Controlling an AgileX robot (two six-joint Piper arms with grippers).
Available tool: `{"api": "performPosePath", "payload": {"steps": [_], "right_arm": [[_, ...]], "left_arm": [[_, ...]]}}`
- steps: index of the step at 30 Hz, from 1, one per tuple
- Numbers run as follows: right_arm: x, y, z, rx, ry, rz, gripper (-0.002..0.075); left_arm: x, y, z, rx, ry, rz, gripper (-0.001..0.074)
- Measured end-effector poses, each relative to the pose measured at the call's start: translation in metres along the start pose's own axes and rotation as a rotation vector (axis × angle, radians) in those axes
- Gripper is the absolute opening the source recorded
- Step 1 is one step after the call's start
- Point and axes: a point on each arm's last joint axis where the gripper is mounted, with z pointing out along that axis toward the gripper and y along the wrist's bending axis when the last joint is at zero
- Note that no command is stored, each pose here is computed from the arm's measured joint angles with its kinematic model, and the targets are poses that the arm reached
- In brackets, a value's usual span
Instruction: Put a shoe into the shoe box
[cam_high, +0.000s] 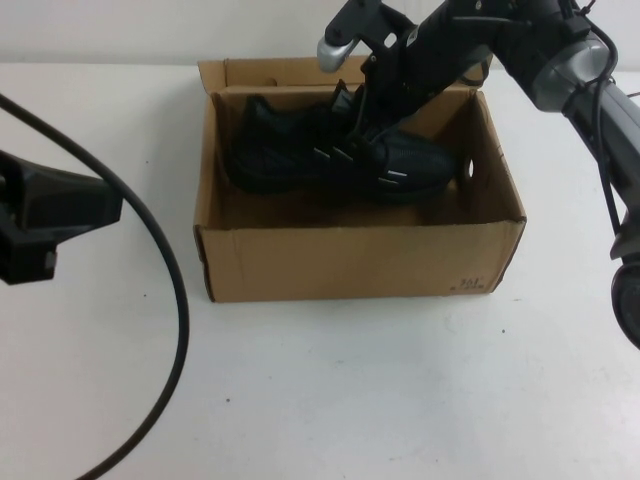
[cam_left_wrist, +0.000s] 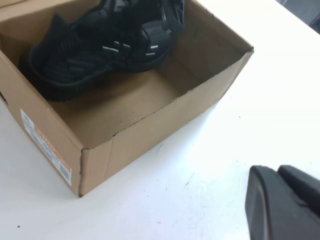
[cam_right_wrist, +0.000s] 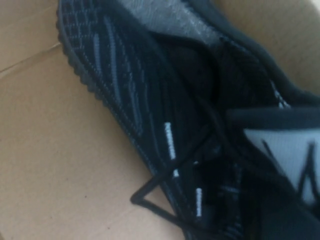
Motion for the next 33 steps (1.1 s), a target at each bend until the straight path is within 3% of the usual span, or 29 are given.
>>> {"api": "performPosePath", "payload": {"steps": [3,8,11,13,17,19,23,28,33], "right_arm": [[0.0,0.0,0.0,0.001,-0.001,-0.004,0.0108],[-0.004,-0.001,-0.004,0.014,-0.02,0.0,0.0311],[-0.008,-0.002,-0.01,0.028,-0.04,0.033,0.0358],[-0.013,-0.001,-0.019,0.037,-0.056,0.051,0.0321],[-0.023,0.003,-0.047,0.047,-0.076,0.062,0.0105],[-0.03,0.007,-0.071,0.058,-0.097,0.079,0.0037],[-0.039,0.009,-0.133,0.109,-0.168,0.143,-0.0004],[-0.046,0.018,-0.217,0.201,-0.294,0.271,-0.0013],[-0.053,0.045,-0.275,0.219,-0.397,0.255,-0.0015]], "left_arm": [[0.0,0.0,0.0,0.002,0.002,0.0,-0.0001],[0.003,0.002,0.0,-0.022,0.031,0.023,-0.0001],[0.008,0.005,0.0,-0.058,0.086,0.062,-0.0001],[0.012,0.008,-0.001,-0.083,0.134,0.104,-0.0001],[0.017,0.009,-0.005,-0.129,0.206,0.214,-0.0001],[0.019,0.003,-0.009,-0.15,0.232,0.293,-0.0001],[0.021,-0.01,-0.026,-0.237,0.233,0.378,-0.0001],[0.021,-0.016,-0.059,-0.453,0.117,0.299,-0.0001],[0.024,-0.031,-0.093,-0.557,-0.061,0.226,-0.0001]]}}
